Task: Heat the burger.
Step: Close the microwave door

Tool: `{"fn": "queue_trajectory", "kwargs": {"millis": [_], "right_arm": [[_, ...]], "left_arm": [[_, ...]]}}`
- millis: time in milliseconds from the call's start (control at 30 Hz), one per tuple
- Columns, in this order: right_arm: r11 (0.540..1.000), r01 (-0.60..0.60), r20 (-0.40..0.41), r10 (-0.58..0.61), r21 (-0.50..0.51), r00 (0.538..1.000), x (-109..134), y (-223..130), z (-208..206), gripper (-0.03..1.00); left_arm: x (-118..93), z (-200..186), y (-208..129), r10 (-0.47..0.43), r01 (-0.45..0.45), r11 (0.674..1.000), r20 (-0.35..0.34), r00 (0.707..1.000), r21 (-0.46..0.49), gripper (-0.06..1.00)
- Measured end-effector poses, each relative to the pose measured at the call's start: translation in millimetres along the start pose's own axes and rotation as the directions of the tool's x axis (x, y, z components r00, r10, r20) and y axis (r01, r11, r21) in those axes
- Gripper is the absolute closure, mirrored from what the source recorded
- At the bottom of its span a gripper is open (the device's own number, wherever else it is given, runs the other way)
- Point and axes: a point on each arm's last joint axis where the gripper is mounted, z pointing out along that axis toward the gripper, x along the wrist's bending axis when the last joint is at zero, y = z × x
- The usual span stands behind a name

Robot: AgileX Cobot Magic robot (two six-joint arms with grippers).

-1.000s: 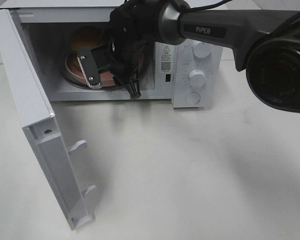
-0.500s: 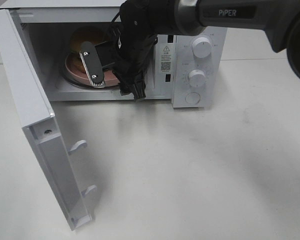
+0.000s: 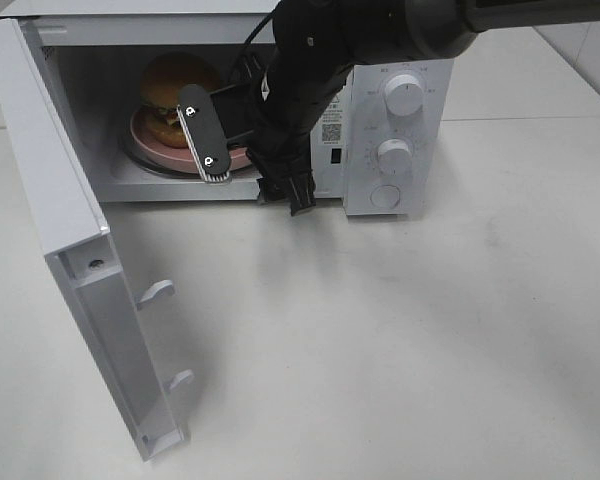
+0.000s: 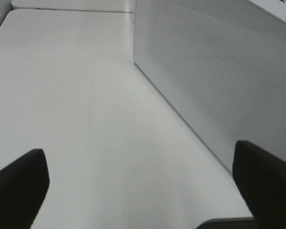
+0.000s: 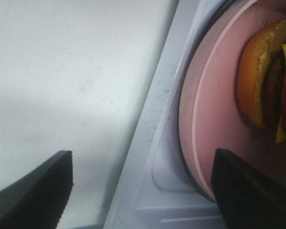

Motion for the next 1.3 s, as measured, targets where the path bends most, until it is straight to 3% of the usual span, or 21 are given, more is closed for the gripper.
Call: {"fn": "queue_trajectory", "kwargs": {"millis": [433, 867, 933, 1033, 1100, 1167, 1200, 1300], "right_arm": [[0.999, -0.046, -0.028, 0.046, -0.001, 0.999, 31.6, -10.4, -37.8, 0.2], [0.972, -0.234, -0.024, 0.233, 0.001, 0.972, 62.3, -22.8, -91.5, 0.2], [0.937, -0.347, -0.057, 0.349, 0.033, 0.936, 76.9, -28.3, -106.0, 0.2], [0.925, -0.378, -0.059, 0.38, 0.039, 0.923, 79.3, -29.4, -110.4, 0.2], [0.842, -0.533, -0.071, 0.538, 0.081, 0.84, 93.0, -34.9, -126.0, 0.2], [0.822, -0.563, -0.071, 0.569, 0.088, 0.819, 95.6, -36.0, -129.6, 0.2], [0.77, -0.628, -0.071, 0.637, 0.111, 0.768, 102.2, -38.7, -137.3, 0.2], [0.74, -0.662, -0.069, 0.671, 0.121, 0.738, 105.3, -40.0, -141.3, 0.2]], "left_arm": [[0.0, 0.0, 0.0, 0.0, 0.0, 1.0, 0.0, 1.0, 0.0, -0.05], [0.0, 0.0, 0.0, 0.0, 0.0, 1.0, 0.0, 1.0, 0.0, -0.05], [0.0, 0.0, 0.0, 0.0, 0.0, 1.0, 0.0, 1.0, 0.0, -0.05], [0.0, 0.0, 0.0, 0.0, 0.0, 1.0, 0.0, 1.0, 0.0, -0.05], [0.0, 0.0, 0.0, 0.0, 0.0, 1.0, 0.0, 1.0, 0.0, -0.05], [0.0, 0.0, 0.0, 0.0, 0.0, 1.0, 0.0, 1.0, 0.0, -0.05], [0.0, 0.0, 0.0, 0.0, 0.0, 1.0, 0.0, 1.0, 0.0, -0.05], [0.0, 0.0, 0.0, 0.0, 0.0, 1.0, 0.0, 1.0, 0.0, -0.05]]}}
